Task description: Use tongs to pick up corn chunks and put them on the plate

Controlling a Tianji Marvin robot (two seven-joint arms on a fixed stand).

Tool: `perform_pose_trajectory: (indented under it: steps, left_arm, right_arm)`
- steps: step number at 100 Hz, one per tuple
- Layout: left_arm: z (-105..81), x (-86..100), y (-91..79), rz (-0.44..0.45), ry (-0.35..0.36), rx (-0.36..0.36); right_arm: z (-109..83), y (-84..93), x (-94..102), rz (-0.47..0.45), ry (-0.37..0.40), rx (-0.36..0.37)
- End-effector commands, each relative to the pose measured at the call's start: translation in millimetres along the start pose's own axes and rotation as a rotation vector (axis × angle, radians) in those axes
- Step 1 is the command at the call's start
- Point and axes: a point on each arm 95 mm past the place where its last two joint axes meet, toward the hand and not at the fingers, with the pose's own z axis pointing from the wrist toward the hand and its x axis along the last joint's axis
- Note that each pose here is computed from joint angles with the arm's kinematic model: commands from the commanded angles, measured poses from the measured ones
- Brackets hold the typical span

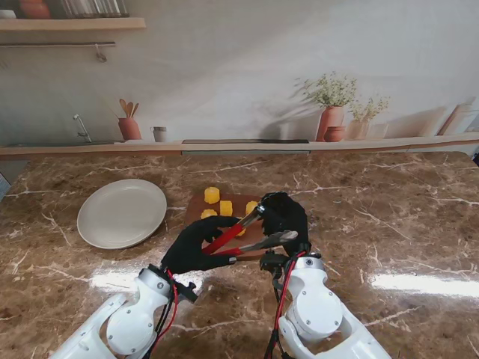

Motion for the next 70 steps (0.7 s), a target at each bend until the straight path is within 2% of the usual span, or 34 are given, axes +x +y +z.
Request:
perform_pose_trajectory:
  steps: [1,46,70]
  left_arm:
    - [-2.1,-1.4,2.5,0.025,-0.011,-0.02]
    - [-2.3,-1.9,7.6,0.105,-0.022,-0.04]
    - [-1.3,-2.2,14.1,0.052,-0.034,-0.01]
  right_arm:
    - [-4.0,-6.1,-2.9,0.022,-0.023,0.011]
    - [-4.0,-6.5,-2.1,0.052,-0.029,-0.013]
    - [-3.7,-6.7,-2.1,0.056,-0.023,-0.001]
